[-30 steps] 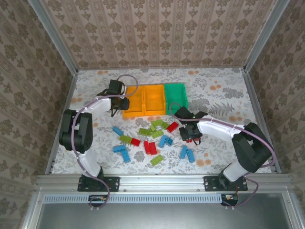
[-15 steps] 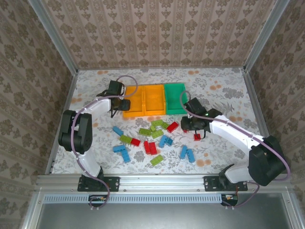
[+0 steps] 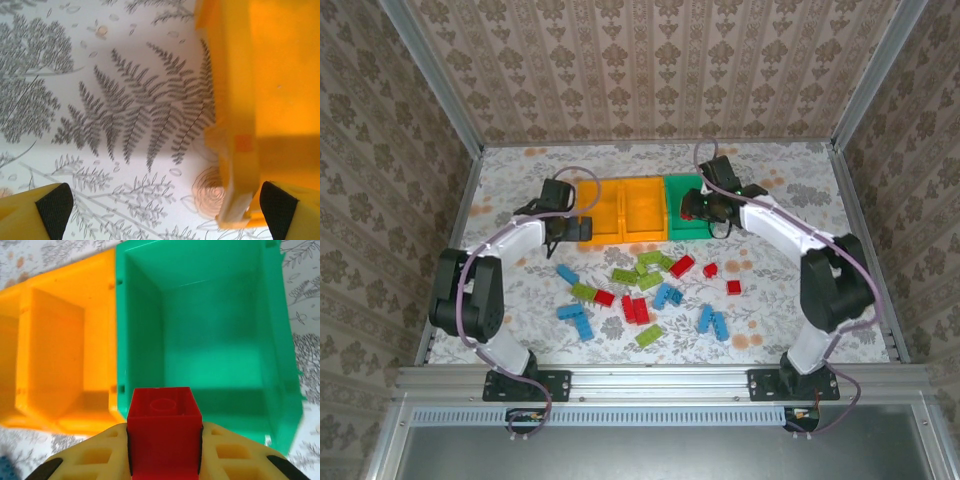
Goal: Sort the legos into containers by color
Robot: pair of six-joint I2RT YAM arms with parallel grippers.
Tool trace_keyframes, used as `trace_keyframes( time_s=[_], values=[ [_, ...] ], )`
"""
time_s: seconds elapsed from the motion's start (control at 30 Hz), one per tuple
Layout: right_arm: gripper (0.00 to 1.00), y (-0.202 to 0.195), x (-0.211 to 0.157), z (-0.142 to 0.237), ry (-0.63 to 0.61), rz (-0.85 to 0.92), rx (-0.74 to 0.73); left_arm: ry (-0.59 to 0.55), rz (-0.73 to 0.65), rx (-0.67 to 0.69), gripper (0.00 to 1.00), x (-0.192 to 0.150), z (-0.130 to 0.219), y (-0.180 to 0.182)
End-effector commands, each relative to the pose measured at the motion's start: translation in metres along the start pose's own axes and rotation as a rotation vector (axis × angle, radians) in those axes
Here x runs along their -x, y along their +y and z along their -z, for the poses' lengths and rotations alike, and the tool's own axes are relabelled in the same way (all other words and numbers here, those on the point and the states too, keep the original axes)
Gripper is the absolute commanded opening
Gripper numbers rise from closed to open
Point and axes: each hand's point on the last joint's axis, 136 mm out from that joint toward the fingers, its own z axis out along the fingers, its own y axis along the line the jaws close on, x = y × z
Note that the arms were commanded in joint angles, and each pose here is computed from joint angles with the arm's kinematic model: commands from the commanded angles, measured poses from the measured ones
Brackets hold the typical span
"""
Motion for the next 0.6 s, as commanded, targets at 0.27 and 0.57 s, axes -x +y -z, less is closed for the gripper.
trace_keyframes(
  time_s=[0.27, 0.57],
  values=[
    [0.33, -0.030, 0.007, -0.045, 0.041, -0.008, -0.197, 0.142, 0.169, 0.118, 1.00, -0.058, 0.023, 0.036],
    [0.43, -0.037, 0.002, -0.052, 0.064, 0.005, -0.232, 0.297, 0.350, -0.063, 0.98, -0.103, 0.022, 0.005]
  ],
)
